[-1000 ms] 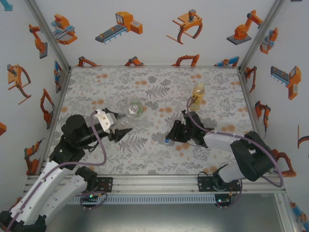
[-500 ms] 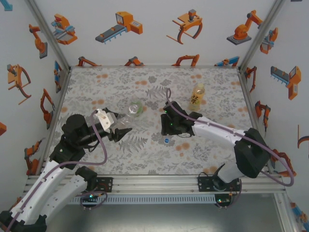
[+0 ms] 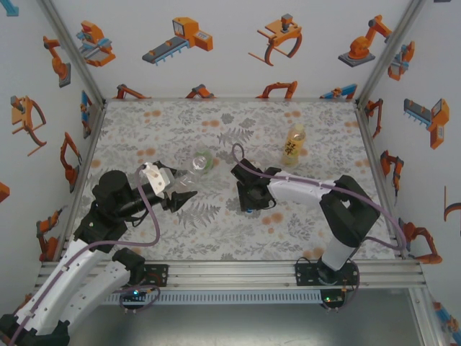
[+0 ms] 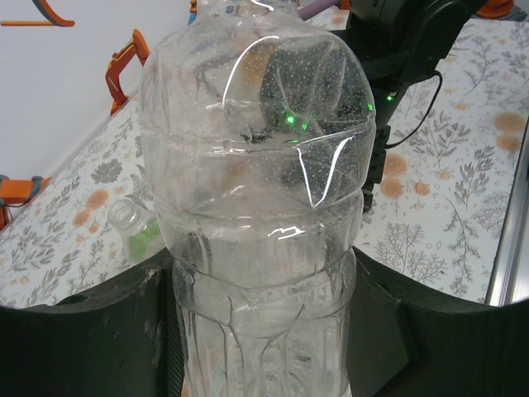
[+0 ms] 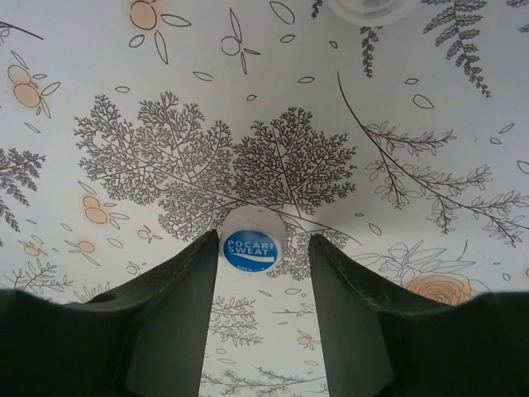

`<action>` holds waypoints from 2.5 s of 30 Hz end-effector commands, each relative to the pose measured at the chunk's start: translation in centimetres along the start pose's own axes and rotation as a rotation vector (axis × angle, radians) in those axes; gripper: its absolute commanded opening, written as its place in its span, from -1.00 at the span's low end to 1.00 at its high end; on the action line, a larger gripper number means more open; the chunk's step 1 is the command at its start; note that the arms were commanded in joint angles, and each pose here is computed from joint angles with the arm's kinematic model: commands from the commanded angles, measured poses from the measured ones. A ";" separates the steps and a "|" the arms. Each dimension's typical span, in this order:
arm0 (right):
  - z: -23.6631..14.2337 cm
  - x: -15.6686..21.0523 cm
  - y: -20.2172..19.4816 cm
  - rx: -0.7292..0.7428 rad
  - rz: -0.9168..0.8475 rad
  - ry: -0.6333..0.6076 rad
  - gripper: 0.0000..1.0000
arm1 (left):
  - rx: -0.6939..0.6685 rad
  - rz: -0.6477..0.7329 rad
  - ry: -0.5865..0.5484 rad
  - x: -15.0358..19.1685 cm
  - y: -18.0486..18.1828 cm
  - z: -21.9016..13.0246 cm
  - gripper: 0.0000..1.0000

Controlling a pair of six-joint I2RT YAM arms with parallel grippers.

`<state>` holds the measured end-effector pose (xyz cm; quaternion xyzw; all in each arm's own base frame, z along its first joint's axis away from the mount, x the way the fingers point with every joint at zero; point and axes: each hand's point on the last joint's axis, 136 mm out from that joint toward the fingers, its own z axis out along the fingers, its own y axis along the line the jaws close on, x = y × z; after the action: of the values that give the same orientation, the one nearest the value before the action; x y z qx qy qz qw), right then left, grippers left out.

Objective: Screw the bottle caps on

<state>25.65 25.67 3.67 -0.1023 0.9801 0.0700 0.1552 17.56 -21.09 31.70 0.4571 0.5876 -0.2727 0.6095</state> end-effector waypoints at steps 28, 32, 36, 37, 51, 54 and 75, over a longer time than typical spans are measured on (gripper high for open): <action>-0.6 -0.9 0.3 0.052 -0.050 -0.025 -0.41 | 0.012 -0.002 -0.006 -0.3 0.0 0.0 -1.00; -2.8 -1.9 0.4 0.032 -0.041 -0.079 -0.42 | 0.018 -0.005 0.001 -0.2 -0.1 0.2 -1.00; -4.8 -2.6 0.5 0.006 -0.040 -0.122 -0.42 | 0.024 -0.006 0.005 -0.1 -0.1 0.3 -1.00; -4.9 -2.5 0.6 0.003 -0.044 -0.120 -0.41 | 0.025 -0.008 0.006 -0.1 -0.1 0.3 -1.00; -0.1 -0.3 0.6 0.028 -0.053 0.015 -0.34 | 0.034 -0.010 0.005 -0.1 -0.3 0.3 -1.00; 0.0 0.1 0.5 0.032 -0.055 0.033 -0.25 | 0.034 -0.010 0.005 -0.1 -0.3 0.3 -1.00; 0.2 0.2 0.5 0.038 -0.066 0.049 -0.20 | 0.032 -0.008 0.006 -0.1 -0.2 0.2 -1.00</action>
<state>25.07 26.05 3.43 -0.1260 0.9822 0.0506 0.1300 17.87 -21.44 30.73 0.4609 0.5992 -0.2771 0.5930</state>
